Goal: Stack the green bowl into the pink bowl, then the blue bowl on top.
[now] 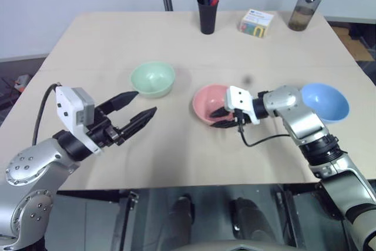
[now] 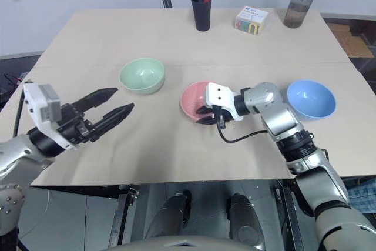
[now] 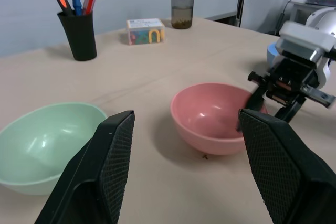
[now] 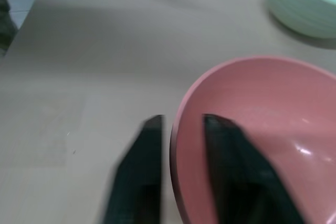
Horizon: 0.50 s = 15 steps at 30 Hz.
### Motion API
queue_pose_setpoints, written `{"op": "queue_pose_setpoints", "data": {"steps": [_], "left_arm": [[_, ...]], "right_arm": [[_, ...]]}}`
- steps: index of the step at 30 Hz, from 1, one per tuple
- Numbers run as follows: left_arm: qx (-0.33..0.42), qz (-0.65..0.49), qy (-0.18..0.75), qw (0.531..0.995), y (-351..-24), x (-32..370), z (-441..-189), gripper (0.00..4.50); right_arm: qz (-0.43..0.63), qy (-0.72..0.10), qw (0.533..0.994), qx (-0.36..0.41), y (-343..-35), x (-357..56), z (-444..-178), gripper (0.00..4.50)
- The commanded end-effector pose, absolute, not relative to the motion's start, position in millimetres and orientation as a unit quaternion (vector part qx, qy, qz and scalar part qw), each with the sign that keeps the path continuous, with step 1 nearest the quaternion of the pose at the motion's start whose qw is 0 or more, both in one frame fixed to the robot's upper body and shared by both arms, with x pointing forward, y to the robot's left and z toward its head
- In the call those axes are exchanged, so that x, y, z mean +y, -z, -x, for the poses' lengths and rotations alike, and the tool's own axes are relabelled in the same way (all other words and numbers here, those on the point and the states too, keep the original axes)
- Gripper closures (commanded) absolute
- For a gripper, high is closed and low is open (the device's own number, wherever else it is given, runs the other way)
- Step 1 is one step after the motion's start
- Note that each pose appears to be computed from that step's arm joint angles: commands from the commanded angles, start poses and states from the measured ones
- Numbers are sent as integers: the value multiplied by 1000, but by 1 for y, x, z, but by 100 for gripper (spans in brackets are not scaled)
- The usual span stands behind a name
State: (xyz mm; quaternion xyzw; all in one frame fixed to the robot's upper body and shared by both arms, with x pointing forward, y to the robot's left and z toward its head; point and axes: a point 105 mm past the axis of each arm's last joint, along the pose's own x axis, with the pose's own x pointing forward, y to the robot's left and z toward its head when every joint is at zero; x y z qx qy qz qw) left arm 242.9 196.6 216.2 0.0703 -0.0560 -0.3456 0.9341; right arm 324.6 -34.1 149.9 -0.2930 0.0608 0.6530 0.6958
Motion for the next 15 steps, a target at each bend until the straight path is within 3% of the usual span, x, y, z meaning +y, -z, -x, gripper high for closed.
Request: {"op": "queue_pose_setpoints", "data": {"steps": [1, 5, 10, 15], "left_arm": [[-56, -101, 335, 935, -219, 201, -251, 115], [-26, -138, 283, 949, -213, 213, -265, 115], [57, -240, 226, 942, -204, 235, -294, 115], [95, -348, 248, 899, -198, 236, -330, 115]], "right_arm": [[292, -637, 713, 31, -169, -35, -325, 150], [265, -609, 747, -16, -194, -45, -324, 8], [219, -579, 784, -48, -220, -72, -312, 8], [206, -521, 826, -65, -228, -86, -317, 8]]}}
